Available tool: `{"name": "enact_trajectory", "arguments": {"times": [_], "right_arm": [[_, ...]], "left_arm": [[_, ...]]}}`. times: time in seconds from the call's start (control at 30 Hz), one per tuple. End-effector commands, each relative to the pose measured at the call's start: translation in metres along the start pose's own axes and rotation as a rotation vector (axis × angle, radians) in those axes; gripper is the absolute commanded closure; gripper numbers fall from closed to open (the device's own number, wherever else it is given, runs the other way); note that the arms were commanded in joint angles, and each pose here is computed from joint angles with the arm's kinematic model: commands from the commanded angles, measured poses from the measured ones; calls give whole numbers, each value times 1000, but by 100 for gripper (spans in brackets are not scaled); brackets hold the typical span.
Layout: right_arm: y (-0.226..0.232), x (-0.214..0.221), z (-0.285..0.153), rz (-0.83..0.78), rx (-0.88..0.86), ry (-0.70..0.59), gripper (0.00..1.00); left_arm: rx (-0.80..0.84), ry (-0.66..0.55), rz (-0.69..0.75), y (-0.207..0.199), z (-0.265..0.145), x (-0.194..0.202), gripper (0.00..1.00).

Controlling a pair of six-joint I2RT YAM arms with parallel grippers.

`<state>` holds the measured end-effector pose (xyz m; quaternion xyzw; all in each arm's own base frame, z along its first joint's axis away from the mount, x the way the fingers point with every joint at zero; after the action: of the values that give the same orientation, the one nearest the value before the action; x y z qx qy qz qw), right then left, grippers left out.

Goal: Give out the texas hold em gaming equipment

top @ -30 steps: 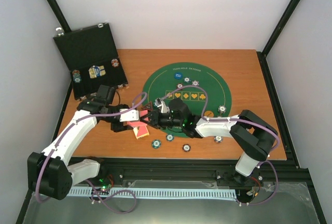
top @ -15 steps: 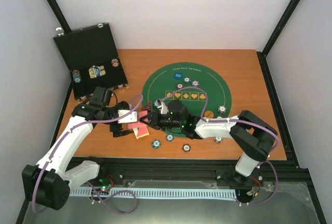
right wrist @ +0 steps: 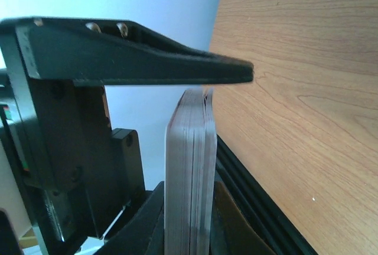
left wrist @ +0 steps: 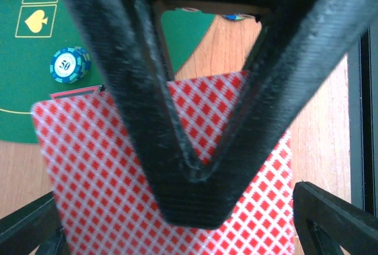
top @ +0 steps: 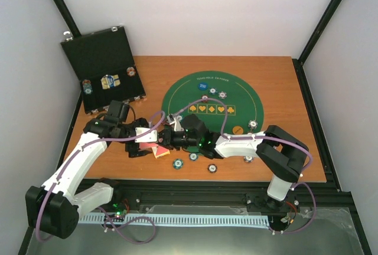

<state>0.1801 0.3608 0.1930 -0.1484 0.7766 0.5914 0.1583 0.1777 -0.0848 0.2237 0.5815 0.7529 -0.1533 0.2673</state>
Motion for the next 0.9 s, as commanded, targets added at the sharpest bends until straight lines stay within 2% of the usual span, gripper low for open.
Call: {"name": "enact_trajectory", "arguments": {"times": [0.0,0.23,0.5,0.53,0.57,0.6,0.63,0.67,0.87], "right_arm": [[15,-6,3,-39,-45,-32,97],[8,-1,6,-21,-12,-11,97],[6,1,8,-13,8,-5,97],[7,0,8,-14,5,-6,97],[8,-1,9,-17,2,-7,97],[10,-1,9,-21,-3,-7,97],[12,-2,9,-26,-9,-7,97],[14,-3,10,-30,-16,-7,97],[27,-3,12,-59,-43,-1,97]], "left_arm": [[2,-26,42,-8,-5,-1,6],[-46,-67,49,-9,-14,-7,27],[-56,-64,39,-3,-14,-10,44],[-48,-62,34,-4,-14,-10,42],[-39,-57,29,-5,-14,-9,29],[-32,-52,27,-6,-12,-8,12],[-25,-47,22,-6,-10,-6,4],[-20,-43,22,-7,-8,-4,1],[11,-25,17,-5,-1,-1,1]]}}
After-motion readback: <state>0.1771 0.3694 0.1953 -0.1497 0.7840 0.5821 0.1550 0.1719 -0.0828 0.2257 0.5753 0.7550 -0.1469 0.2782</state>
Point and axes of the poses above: each gripper's point midway between its finger pads, its own z axis out along the fingers, its own y axis along the line the jaws close on, x = y × z, the point moved 10 cm from there along -z, back along the fingers, and after that the axes turned 14 degrees about -z, right-handed, at the moved point
